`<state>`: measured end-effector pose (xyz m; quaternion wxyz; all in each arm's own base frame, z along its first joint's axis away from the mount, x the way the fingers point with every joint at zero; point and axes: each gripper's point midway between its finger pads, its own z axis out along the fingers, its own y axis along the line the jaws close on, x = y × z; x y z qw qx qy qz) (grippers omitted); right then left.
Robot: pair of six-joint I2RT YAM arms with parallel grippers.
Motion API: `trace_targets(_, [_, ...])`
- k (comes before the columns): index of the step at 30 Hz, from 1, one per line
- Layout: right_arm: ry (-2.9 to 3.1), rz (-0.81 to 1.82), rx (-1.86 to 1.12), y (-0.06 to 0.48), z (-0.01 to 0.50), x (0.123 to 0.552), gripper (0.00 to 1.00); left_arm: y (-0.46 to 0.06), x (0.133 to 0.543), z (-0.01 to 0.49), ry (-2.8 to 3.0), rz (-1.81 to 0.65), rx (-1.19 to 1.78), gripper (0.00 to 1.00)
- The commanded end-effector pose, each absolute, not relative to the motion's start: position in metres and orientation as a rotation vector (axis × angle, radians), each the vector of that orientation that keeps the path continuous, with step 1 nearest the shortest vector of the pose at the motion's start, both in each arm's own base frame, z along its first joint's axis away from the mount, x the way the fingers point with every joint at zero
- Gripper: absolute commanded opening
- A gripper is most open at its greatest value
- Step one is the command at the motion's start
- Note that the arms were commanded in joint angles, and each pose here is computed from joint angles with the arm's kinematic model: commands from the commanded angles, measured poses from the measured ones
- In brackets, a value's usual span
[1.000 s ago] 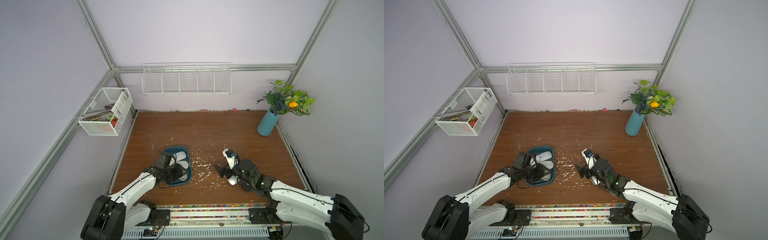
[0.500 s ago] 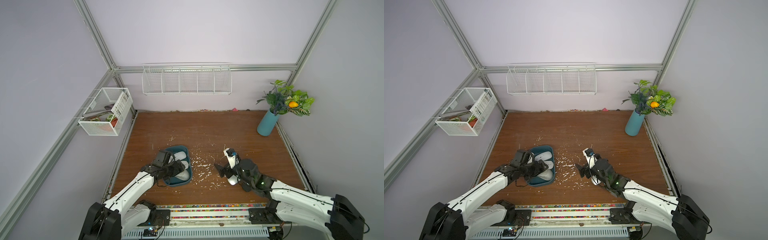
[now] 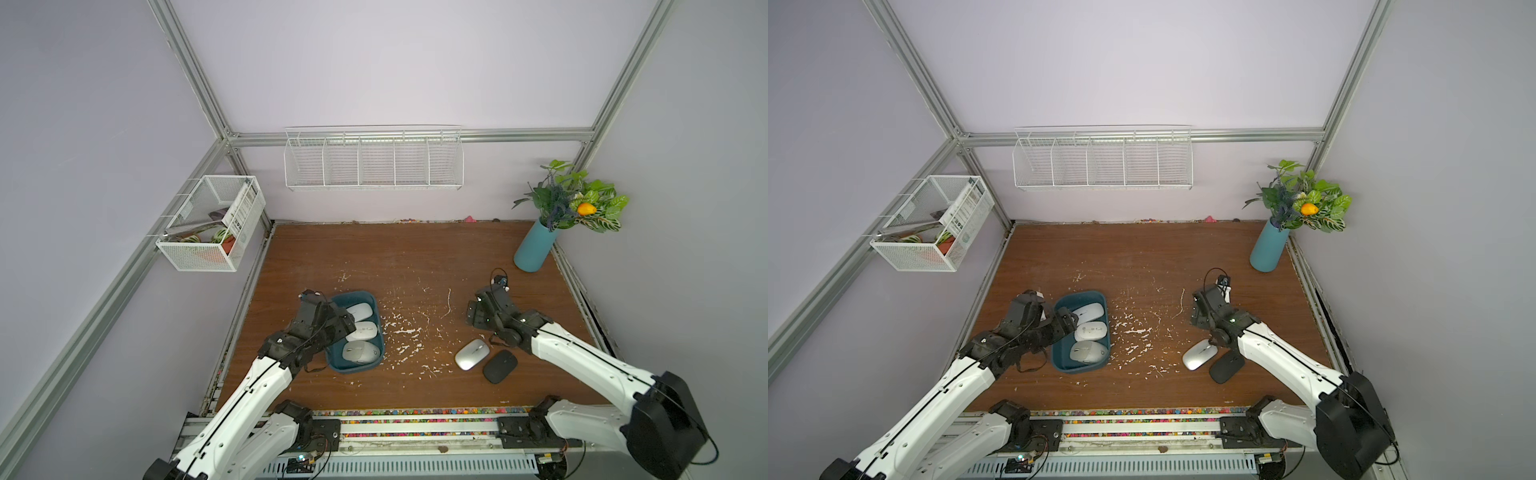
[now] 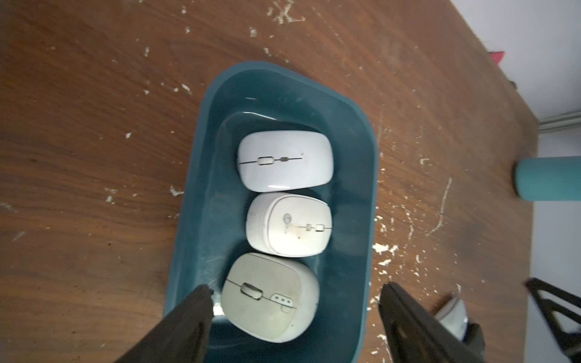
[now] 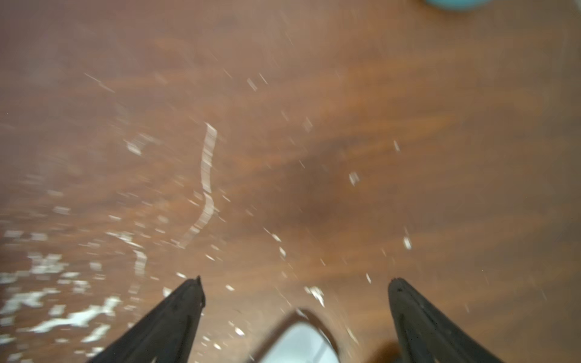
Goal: Put the mouse in the storage box
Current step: Pick up the mouse from the center of the board.
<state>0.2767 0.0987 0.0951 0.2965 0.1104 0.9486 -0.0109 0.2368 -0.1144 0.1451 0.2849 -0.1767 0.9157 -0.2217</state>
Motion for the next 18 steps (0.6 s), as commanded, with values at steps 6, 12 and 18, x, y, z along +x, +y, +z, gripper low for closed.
trace_targets(6, [2.762,-0.266,0.577,0.092,0.064,0.224,0.97,-0.136,0.242,0.159,2.411,-0.725,-0.327,0.87])
trace_targets(12, [2.804,-0.196,0.65,0.121,0.051,0.213,0.97,-0.135,0.238,0.153,2.429,-0.714,-0.316,0.87])
trace_targets(18, [2.833,-0.095,0.731,0.14,0.037,0.205,0.96,-0.134,0.237,0.153,2.433,-0.705,-0.297,0.87])
